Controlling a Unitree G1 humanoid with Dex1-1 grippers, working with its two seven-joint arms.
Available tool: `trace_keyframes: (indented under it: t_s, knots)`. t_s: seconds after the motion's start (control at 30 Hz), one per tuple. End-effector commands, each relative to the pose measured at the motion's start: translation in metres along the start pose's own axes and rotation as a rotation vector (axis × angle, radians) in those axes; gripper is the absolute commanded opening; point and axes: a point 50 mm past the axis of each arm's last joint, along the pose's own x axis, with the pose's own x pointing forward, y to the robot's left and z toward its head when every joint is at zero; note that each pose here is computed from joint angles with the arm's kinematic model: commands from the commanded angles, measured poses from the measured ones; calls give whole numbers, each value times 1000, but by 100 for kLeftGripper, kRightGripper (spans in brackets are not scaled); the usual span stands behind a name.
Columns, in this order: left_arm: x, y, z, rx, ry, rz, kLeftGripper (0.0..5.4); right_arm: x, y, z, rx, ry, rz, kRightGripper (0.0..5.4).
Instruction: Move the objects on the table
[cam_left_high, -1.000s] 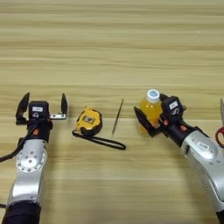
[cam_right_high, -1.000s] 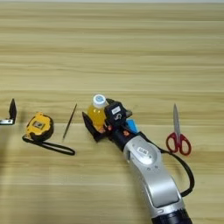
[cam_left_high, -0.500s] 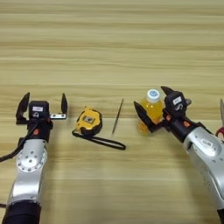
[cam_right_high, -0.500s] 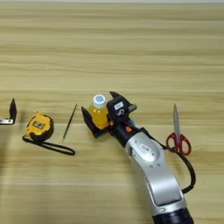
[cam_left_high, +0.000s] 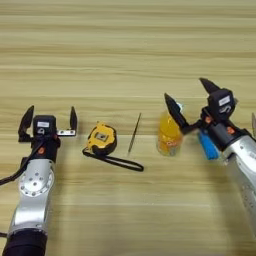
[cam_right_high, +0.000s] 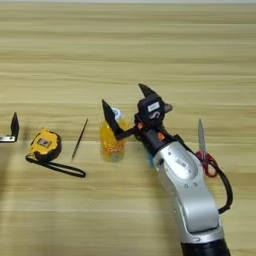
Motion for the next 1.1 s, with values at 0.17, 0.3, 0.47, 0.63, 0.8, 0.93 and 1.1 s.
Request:
trace_keyframes:
  t_s: [0.17,0.3,0.47,0.63,0.8,0.93,1.1]
  knots:
    - [1,-2,0,8,5,-3,540,-5,-56,1,-50,-36,-269,538]
    - [1,-2,0,8,4,-1,540,-10,-77,-9,-68,-10,-353,538]
    - [2,-1,-2,9,2,0,540,-22,-93,-41,-85,103,-437,538]
    - [4,-1,-4,9,1,-4,540,-29,-92,-71,-51,173,-438,538]
    - [7,-2,-7,11,-2,-10,540,-29,-88,-88,-35,192,-402,538]
    - [9,-2,-9,13,-3,-13,540,-27,-87,-89,-65,171,-396,538]
    - [10,-2,-10,15,-4,-15,540,-27,-84,-96,-59,184,-389,538]
